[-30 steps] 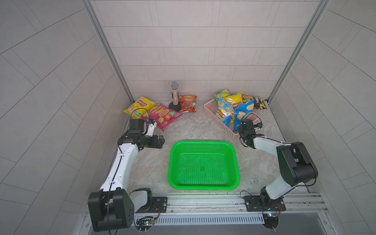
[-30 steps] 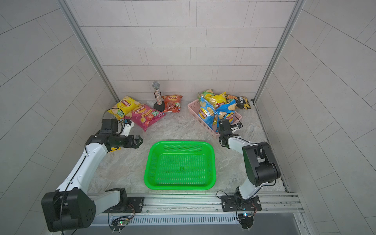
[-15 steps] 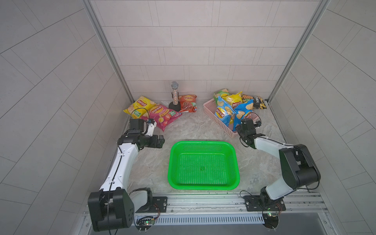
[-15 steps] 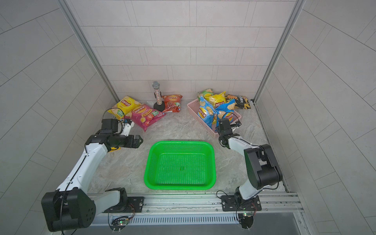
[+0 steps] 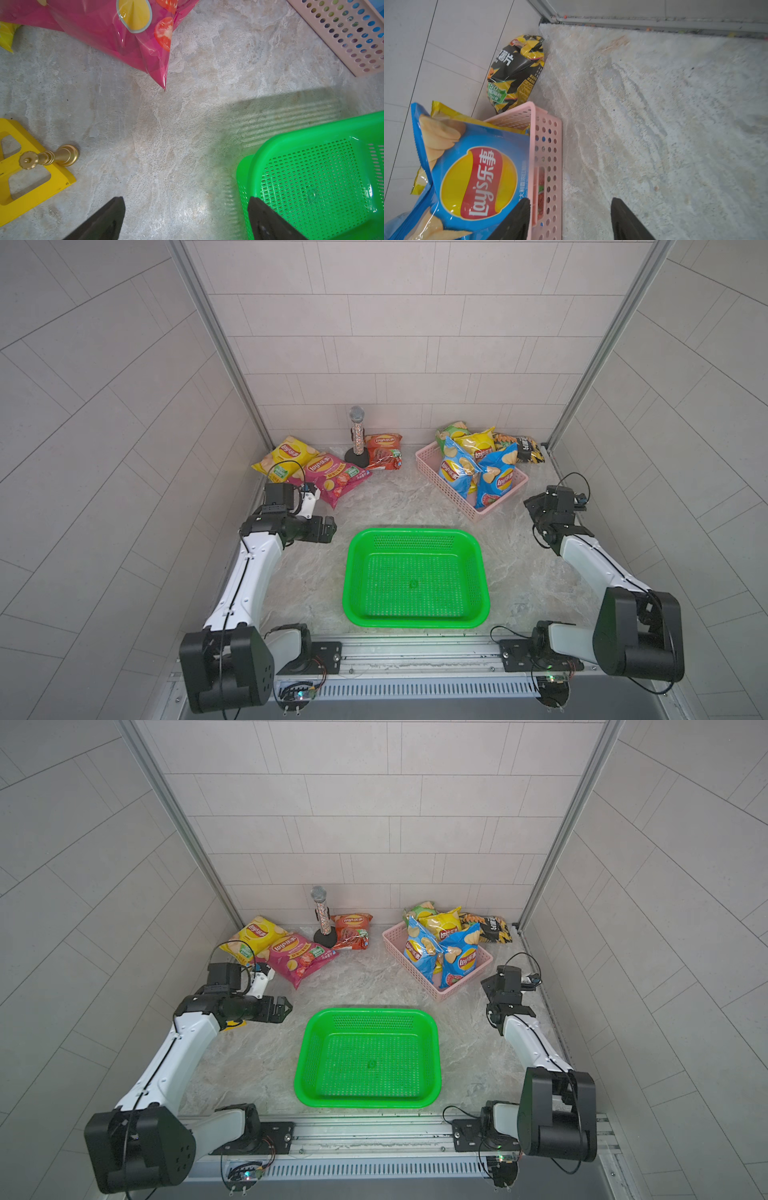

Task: Put the potato chips into the basket
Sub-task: Move the basket to the center of the board, then pick up the potato chip from the corner of the board.

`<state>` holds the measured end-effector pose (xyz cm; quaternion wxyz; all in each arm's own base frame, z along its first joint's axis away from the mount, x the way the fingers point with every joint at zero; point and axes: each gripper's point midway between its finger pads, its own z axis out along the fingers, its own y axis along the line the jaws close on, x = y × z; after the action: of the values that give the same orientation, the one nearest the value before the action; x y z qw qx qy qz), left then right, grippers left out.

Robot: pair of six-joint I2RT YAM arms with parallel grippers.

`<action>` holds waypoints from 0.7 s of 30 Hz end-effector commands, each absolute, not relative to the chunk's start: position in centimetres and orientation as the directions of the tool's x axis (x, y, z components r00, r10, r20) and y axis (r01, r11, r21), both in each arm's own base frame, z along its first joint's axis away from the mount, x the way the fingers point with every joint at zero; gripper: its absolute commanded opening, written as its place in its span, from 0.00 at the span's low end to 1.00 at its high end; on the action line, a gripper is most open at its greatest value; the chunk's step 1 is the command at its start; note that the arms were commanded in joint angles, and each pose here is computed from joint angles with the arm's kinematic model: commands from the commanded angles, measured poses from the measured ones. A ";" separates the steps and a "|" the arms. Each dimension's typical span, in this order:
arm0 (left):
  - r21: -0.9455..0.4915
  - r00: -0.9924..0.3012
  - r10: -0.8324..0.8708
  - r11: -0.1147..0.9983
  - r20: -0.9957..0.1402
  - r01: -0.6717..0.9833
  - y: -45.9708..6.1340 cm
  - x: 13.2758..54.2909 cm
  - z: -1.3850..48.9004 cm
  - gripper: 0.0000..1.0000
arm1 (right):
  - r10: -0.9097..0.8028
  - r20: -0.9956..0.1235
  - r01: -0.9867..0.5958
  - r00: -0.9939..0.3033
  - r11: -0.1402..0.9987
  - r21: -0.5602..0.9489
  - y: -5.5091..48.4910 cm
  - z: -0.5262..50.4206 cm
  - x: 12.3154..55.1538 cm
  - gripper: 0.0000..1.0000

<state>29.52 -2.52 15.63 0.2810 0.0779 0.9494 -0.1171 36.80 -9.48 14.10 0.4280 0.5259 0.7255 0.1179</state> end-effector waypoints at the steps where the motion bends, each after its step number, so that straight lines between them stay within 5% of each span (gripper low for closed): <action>1: -0.164 -0.831 0.092 0.963 -0.549 0.214 -2.2 29.3 15.7 1.00 | 0.856 -0.502 0.650 -0.121 0.451 0.612 -10.3 14.8 38.5 0.65; 21: -0.200 -0.860 0.091 0.955 -0.502 0.217 -2.6 29.3 14.3 1.00 | 0.871 -0.486 0.718 0.072 0.293 0.631 -16.8 13.0 51.2 0.65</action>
<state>29.58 -2.59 14.51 0.2605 0.0762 0.9546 -0.1231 50.48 -15.43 12.73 0.4293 0.5703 0.6926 0.1038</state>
